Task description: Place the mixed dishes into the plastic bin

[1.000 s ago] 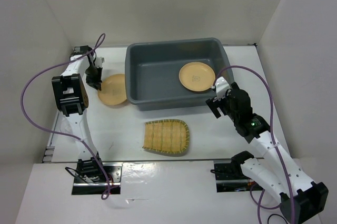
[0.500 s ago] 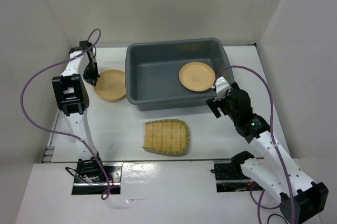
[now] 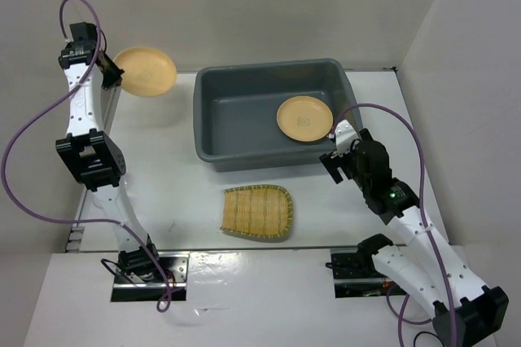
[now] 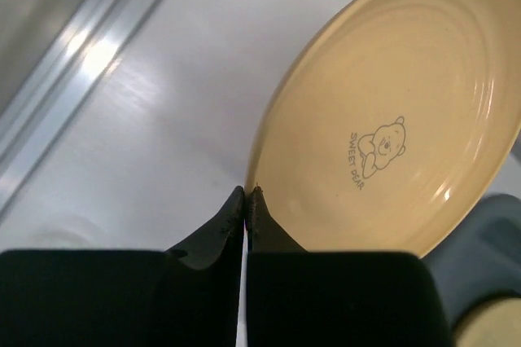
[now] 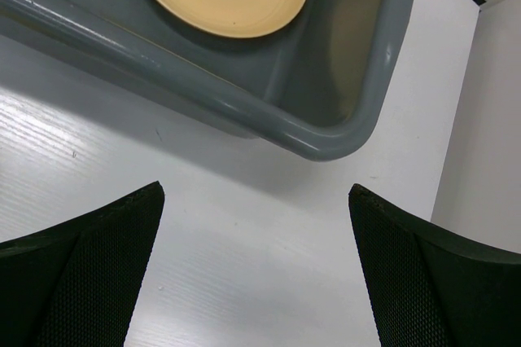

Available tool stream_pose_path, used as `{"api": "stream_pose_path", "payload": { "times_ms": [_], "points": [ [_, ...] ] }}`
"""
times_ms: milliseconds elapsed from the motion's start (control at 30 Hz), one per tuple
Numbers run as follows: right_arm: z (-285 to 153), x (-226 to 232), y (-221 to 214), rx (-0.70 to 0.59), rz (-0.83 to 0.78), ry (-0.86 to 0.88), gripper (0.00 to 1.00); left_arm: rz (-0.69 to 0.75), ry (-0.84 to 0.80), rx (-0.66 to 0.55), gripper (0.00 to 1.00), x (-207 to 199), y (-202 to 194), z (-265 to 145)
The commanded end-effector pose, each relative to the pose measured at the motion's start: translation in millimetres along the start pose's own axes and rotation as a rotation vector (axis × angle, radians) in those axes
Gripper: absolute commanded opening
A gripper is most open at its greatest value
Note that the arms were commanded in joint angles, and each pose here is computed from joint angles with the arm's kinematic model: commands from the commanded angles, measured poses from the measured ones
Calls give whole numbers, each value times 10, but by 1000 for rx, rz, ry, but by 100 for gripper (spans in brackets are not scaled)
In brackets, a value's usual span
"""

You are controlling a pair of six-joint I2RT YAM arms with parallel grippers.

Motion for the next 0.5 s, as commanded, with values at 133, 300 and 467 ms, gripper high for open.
{"api": "stream_pose_path", "payload": {
  "times_ms": [133, 300, 467],
  "points": [
    [-114, -125, 175, -95, 37, -70, 98, -67, -371, -43, 0, -966, 208, -838],
    [-227, -274, 273, -154, 94, -158, 98, 15, -629, -43, 0, -1754, 91, -1522],
    [-297, -375, 296, -186, 124, -213, 98, 160, -724, 132, 0, -2574, -755, -1482]
  ]
}}
Point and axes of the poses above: each gripper's point midway between its finger pads, its own z axis out along the fingers, its own x axis along the line the jaws close on, y = z × x, the point moved 2 cm from there along -z, back along the fingers, and after that the axes turned 9 degrees about z, right-handed, at the moved point
